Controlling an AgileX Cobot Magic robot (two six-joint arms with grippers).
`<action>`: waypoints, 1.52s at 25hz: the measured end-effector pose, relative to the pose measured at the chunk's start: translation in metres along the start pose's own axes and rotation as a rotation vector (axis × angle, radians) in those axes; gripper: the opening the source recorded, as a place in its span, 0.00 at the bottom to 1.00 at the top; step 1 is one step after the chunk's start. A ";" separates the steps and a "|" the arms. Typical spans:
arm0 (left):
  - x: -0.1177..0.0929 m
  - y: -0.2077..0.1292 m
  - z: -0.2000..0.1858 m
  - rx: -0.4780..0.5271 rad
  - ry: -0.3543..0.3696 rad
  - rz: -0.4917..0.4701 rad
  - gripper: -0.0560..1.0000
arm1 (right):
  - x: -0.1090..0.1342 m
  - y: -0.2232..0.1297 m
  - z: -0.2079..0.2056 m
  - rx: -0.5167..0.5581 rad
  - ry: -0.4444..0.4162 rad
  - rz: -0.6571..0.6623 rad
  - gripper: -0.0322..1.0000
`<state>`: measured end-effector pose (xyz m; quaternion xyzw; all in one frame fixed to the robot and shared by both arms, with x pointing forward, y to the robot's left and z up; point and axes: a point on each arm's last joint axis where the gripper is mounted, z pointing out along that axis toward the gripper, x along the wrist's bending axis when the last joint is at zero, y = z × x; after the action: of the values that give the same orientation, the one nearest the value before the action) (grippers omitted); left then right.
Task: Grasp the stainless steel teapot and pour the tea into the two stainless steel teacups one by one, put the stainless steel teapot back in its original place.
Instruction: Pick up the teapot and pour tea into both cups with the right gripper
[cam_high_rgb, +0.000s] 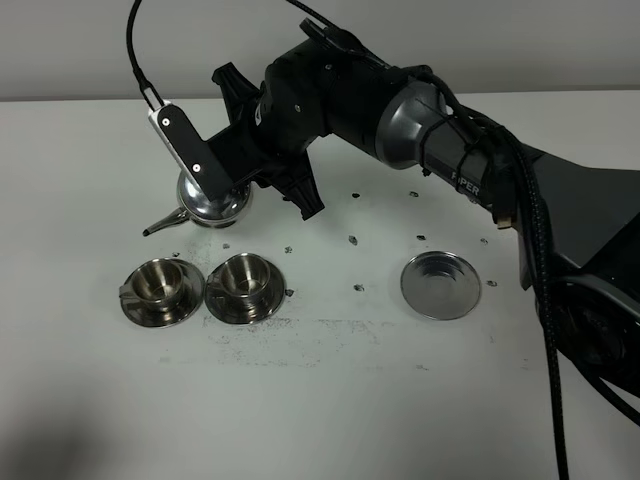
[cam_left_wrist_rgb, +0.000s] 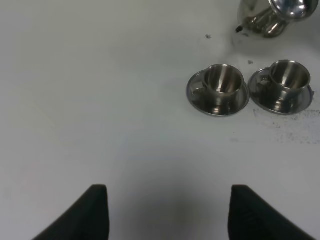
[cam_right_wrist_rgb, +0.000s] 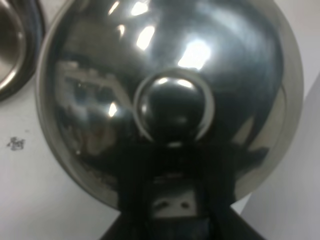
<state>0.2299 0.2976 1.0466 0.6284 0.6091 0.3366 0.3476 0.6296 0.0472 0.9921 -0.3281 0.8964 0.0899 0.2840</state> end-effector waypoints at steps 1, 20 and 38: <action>0.000 0.000 0.000 0.000 0.000 0.000 0.54 | 0.001 0.000 0.002 0.004 0.004 -0.007 0.23; 0.000 0.000 0.000 0.001 0.000 0.000 0.54 | 0.001 0.015 0.013 0.060 -0.034 -0.148 0.23; 0.000 0.000 0.000 0.001 0.000 0.000 0.54 | -0.002 0.018 0.012 0.100 -0.068 -0.212 0.23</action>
<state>0.2299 0.2976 1.0466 0.6285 0.6093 0.3363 0.3473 0.6244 0.0665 0.9826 -0.4031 0.8501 0.0256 0.3379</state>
